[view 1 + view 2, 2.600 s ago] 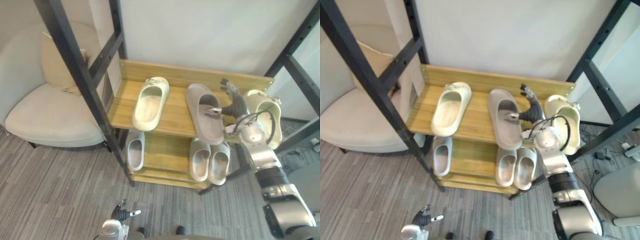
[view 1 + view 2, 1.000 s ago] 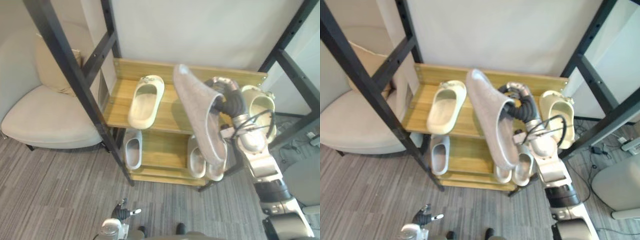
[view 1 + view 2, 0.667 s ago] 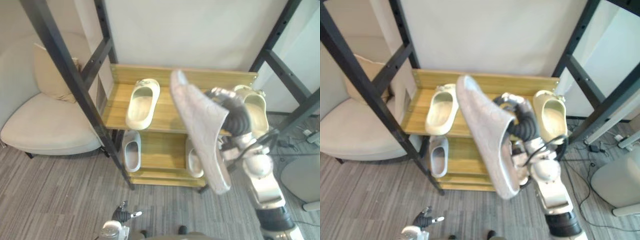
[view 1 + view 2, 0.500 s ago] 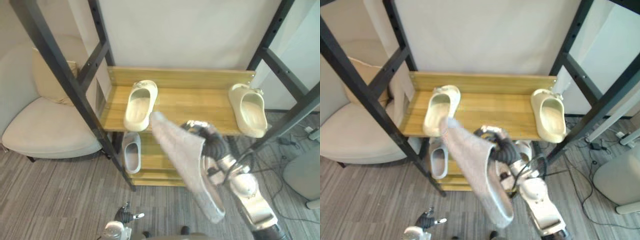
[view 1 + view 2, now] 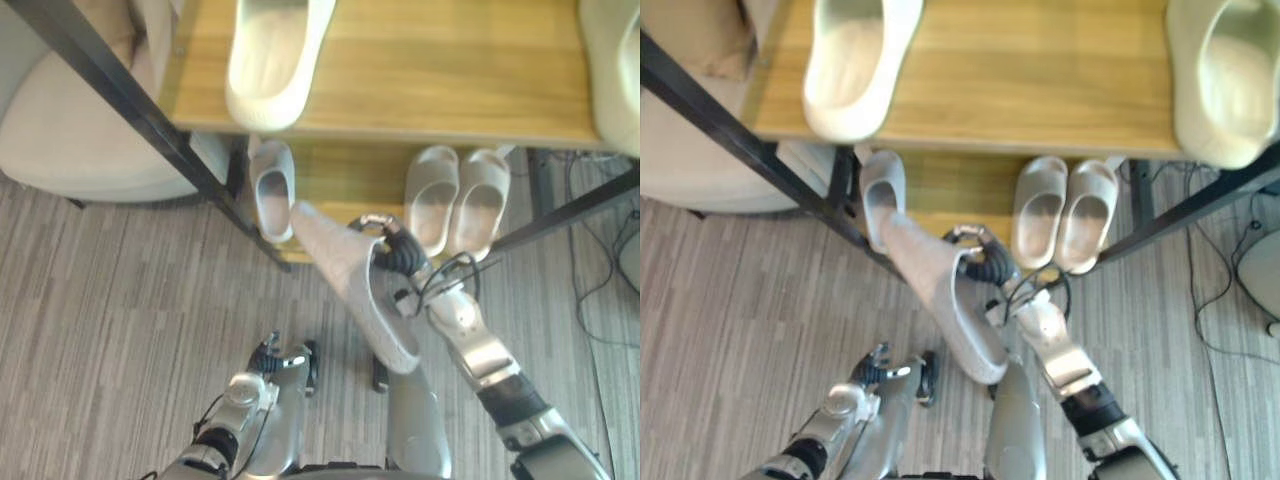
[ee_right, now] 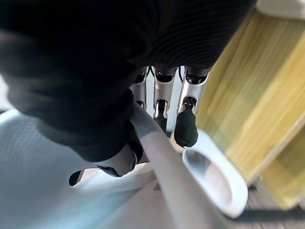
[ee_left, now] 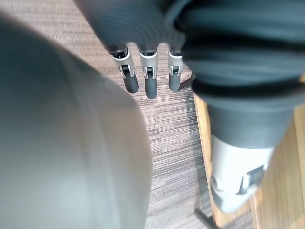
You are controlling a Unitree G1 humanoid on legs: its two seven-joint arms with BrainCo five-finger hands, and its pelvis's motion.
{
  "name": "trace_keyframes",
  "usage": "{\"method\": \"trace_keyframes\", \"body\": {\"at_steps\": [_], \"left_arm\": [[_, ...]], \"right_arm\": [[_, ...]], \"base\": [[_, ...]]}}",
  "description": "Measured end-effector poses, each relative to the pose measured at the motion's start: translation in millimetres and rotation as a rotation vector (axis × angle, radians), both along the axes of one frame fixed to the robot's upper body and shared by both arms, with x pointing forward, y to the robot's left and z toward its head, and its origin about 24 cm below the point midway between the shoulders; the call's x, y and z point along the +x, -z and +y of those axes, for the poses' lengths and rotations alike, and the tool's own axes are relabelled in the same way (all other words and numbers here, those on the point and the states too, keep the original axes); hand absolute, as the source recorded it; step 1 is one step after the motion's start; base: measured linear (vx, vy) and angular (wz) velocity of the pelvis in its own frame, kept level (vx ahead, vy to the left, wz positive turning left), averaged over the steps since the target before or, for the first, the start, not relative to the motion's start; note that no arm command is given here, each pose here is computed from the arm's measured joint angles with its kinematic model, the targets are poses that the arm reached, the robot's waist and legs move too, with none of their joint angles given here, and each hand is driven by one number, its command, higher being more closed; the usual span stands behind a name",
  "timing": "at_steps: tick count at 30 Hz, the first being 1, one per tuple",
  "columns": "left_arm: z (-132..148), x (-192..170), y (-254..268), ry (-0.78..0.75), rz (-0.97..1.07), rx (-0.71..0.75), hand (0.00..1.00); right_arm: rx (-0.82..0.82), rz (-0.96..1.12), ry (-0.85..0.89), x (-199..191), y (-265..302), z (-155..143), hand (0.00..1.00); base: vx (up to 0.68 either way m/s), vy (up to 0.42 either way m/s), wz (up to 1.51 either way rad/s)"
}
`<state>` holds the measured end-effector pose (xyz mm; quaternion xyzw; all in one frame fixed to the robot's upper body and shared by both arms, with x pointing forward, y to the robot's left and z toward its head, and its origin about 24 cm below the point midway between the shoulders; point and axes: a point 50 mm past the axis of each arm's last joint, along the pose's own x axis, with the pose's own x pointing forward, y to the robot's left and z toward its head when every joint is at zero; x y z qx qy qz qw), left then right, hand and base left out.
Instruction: Organize the slippers on the shoe rack
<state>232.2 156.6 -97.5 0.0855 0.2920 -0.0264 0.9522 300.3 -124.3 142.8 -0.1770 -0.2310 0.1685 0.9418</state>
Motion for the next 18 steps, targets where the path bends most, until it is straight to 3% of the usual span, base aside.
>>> {"method": "trace_keyframes", "body": {"at_steps": [11, 18], "left_arm": [[8.9, 38.9, -44.4, -0.228, -0.24, -0.133, 0.0], [6.6, 48.8, -61.6, -0.25, -0.331, -0.157, 0.0]], "right_arm": [[0.121, -0.33, 0.24, 19.7, -79.4, -10.8, 1.0], [0.141, -0.426, 0.442, 39.5, -116.0, -27.6, 1.0]], "base": [[-0.07, -0.057, 0.15], [-0.05, -0.061, 0.14]]}}
